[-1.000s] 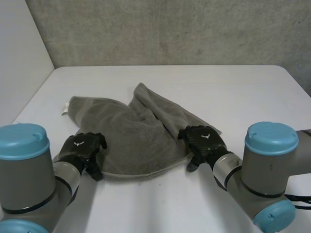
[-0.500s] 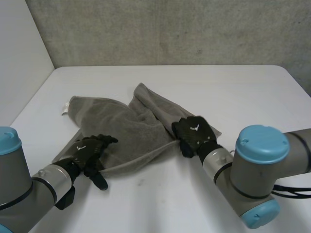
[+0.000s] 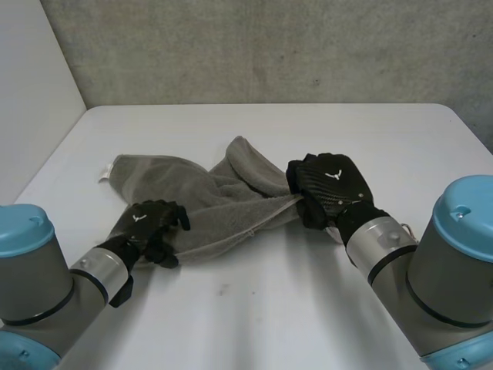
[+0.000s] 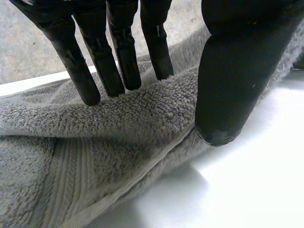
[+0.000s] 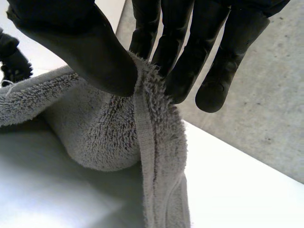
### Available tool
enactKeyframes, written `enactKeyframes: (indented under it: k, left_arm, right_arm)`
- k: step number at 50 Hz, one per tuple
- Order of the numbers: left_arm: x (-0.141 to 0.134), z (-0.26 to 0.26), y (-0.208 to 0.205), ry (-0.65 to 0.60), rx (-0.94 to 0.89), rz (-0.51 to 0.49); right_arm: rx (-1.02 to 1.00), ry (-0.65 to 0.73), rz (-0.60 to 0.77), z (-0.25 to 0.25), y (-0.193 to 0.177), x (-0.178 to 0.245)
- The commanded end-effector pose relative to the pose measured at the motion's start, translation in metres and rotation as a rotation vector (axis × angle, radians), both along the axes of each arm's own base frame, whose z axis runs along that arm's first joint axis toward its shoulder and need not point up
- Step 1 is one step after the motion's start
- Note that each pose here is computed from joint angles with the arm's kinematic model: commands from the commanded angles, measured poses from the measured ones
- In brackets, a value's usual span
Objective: Fold the towel.
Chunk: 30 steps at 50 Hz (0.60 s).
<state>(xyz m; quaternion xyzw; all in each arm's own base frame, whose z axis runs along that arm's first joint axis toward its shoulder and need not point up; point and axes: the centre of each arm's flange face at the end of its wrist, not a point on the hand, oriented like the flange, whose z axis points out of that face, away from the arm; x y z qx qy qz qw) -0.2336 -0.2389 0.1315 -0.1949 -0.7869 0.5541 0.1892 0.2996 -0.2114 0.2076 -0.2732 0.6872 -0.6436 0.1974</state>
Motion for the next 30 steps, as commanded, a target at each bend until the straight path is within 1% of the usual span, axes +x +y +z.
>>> enactKeyframes:
  k: [1, 6, 14, 16, 21, 25, 27, 28, 30]
  left_arm:
    - [0.002, -0.001, 0.003, -0.007, 0.013, 0.009]
    - [0.008, -0.001, 0.007, -0.013, 0.024, 0.028]
    - [0.018, 0.015, 0.022, -0.008, -0.019, 0.054]
    - [0.023, 0.027, 0.028, 0.002, -0.048, 0.069]
    - [0.034, 0.034, 0.035, -0.001, -0.054, 0.103]
    - [0.039, 0.030, 0.037, -0.031, -0.036, 0.113]
    - [0.043, 0.024, 0.036, -0.089, -0.037, 0.110]
    - [0.043, 0.024, 0.036, -0.089, -0.037, 0.109]
    - [0.046, 0.010, 0.033, -0.163, -0.014, 0.098]
  right_arm:
    - [-0.016, -0.002, -0.087, 0.005, -0.006, -0.008]
    - [-0.015, 0.002, -0.095, 0.004, -0.007, -0.009]
    - [-0.004, 0.013, -0.092, -0.002, -0.007, -0.008]
    - [0.004, 0.018, -0.092, -0.006, -0.008, -0.007]
    - [0.016, 0.030, -0.093, -0.012, -0.009, -0.007]
    - [0.017, 0.033, -0.092, -0.013, -0.009, -0.007]
    - [0.015, 0.034, -0.092, -0.013, -0.009, -0.007]
    - [0.016, 0.034, -0.092, -0.013, -0.009, -0.007]
    - [0.018, 0.035, -0.091, -0.014, -0.009, -0.006]
